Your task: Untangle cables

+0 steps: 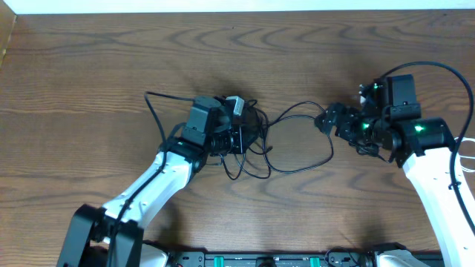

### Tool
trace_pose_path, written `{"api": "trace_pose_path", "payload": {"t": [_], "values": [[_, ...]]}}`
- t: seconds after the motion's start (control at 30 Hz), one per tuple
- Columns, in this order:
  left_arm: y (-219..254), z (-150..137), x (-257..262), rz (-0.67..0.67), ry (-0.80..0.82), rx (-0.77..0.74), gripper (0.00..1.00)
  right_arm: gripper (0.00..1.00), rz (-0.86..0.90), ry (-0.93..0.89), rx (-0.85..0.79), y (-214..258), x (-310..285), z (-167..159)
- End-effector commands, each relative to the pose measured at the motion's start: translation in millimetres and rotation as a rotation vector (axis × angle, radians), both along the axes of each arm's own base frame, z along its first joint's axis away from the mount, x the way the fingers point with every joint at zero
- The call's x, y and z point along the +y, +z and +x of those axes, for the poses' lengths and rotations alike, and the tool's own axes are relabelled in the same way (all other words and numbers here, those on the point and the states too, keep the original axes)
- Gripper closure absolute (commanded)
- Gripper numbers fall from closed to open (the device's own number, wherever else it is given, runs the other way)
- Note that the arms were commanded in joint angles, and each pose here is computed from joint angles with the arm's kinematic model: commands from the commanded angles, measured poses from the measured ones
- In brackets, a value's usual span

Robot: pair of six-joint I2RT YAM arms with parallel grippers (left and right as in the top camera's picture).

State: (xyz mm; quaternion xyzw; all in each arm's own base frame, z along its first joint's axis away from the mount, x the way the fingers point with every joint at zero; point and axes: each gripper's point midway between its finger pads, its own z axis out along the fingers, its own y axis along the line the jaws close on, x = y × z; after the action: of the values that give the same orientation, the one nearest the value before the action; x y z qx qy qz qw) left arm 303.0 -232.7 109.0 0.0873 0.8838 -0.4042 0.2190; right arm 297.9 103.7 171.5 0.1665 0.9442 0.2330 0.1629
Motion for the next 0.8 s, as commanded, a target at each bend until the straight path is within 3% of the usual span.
{"api": "trace_pose_path", "payload": {"t": [0.0, 0.2, 0.47, 0.7, 0.77], "values": [[51, -10, -9, -0.106, -0.166, -0.18, 0.92, 0.01, -0.012, 0.058, -0.024, -3, 12, 2], [103, -4, 15, -0.14, -0.098, -0.338, 0.92, 0.03, 0.01, 0.097, -0.039, -11, 35, 14], [165, -19, 36, -0.175, -0.056, -0.529, 0.92, 0.03, 0.083, 0.148, 0.056, -42, 70, 19], [185, -30, 39, -0.19, -0.057, -0.594, 0.92, 0.03, 0.223, 0.128, 0.175, -65, 97, 23], [185, -30, 39, -0.19, -0.057, -0.594, 0.92, 0.08, 0.278, 0.069, 0.246, -71, 103, 23]]}}
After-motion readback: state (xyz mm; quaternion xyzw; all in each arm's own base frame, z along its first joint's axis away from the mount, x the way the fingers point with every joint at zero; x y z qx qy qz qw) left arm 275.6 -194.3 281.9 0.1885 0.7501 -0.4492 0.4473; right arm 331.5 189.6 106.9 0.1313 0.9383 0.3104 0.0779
